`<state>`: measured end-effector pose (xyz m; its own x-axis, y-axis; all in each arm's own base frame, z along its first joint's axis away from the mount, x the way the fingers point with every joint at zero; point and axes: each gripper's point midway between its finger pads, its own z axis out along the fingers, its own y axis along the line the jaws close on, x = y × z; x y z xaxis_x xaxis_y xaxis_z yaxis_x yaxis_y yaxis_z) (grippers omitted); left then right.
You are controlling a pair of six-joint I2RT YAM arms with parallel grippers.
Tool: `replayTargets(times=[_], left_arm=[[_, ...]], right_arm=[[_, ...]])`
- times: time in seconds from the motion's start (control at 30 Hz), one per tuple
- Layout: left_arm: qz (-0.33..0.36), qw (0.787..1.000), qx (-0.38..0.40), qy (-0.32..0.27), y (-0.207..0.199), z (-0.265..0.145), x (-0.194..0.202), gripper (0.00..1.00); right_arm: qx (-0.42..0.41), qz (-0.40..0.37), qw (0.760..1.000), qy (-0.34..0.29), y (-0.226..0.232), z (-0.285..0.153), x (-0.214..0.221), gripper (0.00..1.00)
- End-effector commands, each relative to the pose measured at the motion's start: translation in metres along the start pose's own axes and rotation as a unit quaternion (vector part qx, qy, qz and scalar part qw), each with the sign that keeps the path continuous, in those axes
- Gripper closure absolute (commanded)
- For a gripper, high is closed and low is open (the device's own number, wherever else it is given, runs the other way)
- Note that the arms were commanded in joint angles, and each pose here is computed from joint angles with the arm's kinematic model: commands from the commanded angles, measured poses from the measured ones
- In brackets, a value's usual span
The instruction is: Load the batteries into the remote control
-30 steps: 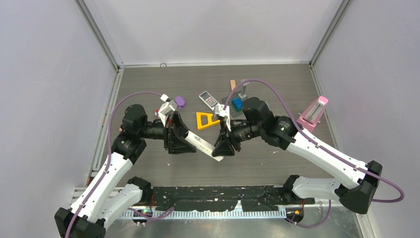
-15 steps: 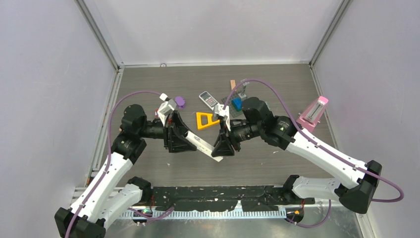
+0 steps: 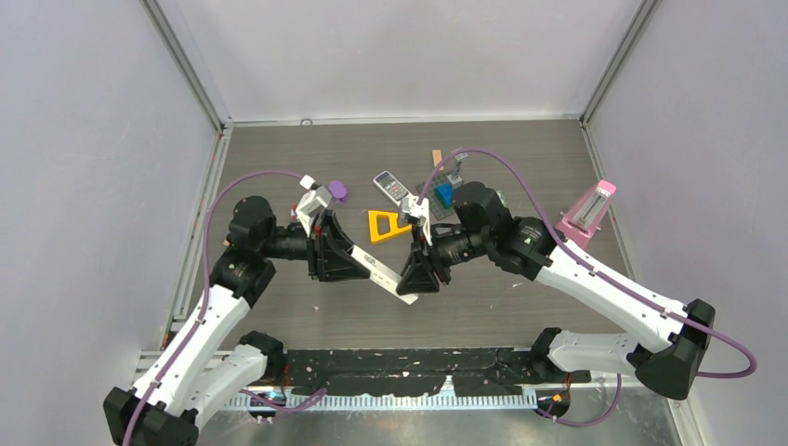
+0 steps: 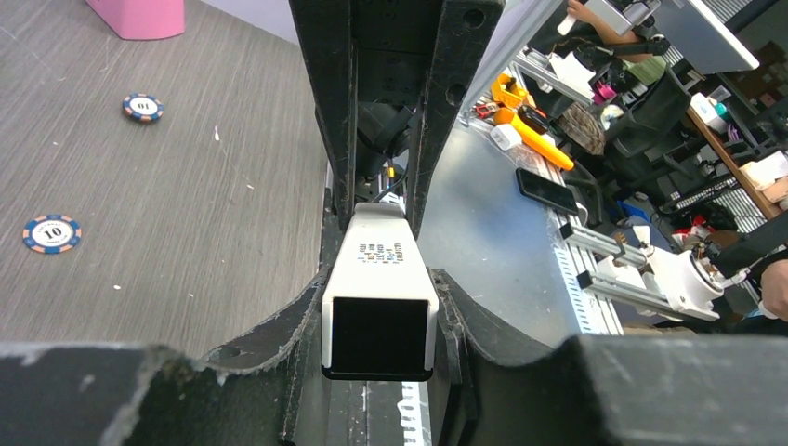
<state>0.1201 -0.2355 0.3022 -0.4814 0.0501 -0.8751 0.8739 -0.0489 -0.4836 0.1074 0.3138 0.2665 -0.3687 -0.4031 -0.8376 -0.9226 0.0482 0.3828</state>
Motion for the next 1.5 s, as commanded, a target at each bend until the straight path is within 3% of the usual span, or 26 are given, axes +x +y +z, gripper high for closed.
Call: replayTargets(times=[0.0, 0.1, 0.17, 0.3, 0.5, 0.6, 0.7, 0.8, 0.97, 1.13, 1.23, 1.47], left_arm=[[0.022, 1.000, 0.014, -0.003, -0.005, 0.000, -0.002, 1.00], [0.047, 0.999, 0.013, -0.010, -0.007, 0.000, -0.004, 1.00], [0.077, 0.997, 0.007, -0.025, -0.009, -0.001, -0.011, 1.00], [0.157, 0.986, -0.007, -0.054, -0.017, -0.004, -0.031, 1.00], [0.263, 0.961, 0.000, -0.082, -0.026, -0.006, -0.042, 1.00], [0.292, 0.952, -0.006, -0.093, -0.030, -0.008, -0.049, 1.00], [0.310, 0.945, -0.010, -0.106, -0.034, -0.009, -0.059, 1.00], [0.323, 0.937, 0.003, -0.134, -0.050, -0.010, -0.078, 1.00], [0.280, 0.941, 0.023, -0.189, -0.071, -0.011, -0.111, 1.00], [0.268, 0.939, 0.041, -0.209, -0.077, -0.011, -0.119, 1.00], [0.270, 0.937, 0.044, -0.215, -0.078, -0.012, -0.120, 1.00], [0.276, 0.934, 0.053, -0.221, -0.082, -0.013, -0.117, 1.00]], right_arm=[[0.009, -0.013, 1.000, -0.024, -0.001, -0.001, -0.017, 0.93], [0.026, 0.010, 0.999, -0.028, -0.007, -0.002, -0.018, 0.82], [0.039, 0.029, 0.998, -0.040, -0.012, -0.004, -0.023, 0.68], [0.076, 0.085, 0.990, -0.079, -0.016, -0.013, -0.042, 0.29], [0.093, 0.184, 0.962, -0.177, -0.011, -0.029, -0.077, 0.13], [0.067, 0.235, 0.943, -0.227, -0.002, -0.036, -0.090, 0.10], [0.007, 0.232, 0.933, -0.274, 0.017, -0.041, -0.108, 0.08], [-0.010, 0.250, 0.925, -0.287, 0.021, -0.044, -0.113, 0.08], [-0.010, 0.276, 0.903, -0.330, 0.022, -0.057, -0.116, 0.10], [-0.033, 0.294, 0.881, -0.370, 0.030, -0.071, -0.125, 0.15], [-0.061, 0.301, 0.874, -0.377, 0.036, -0.072, -0.131, 0.27], [-0.115, 0.331, 0.856, -0.380, 0.041, -0.068, -0.139, 0.32]])
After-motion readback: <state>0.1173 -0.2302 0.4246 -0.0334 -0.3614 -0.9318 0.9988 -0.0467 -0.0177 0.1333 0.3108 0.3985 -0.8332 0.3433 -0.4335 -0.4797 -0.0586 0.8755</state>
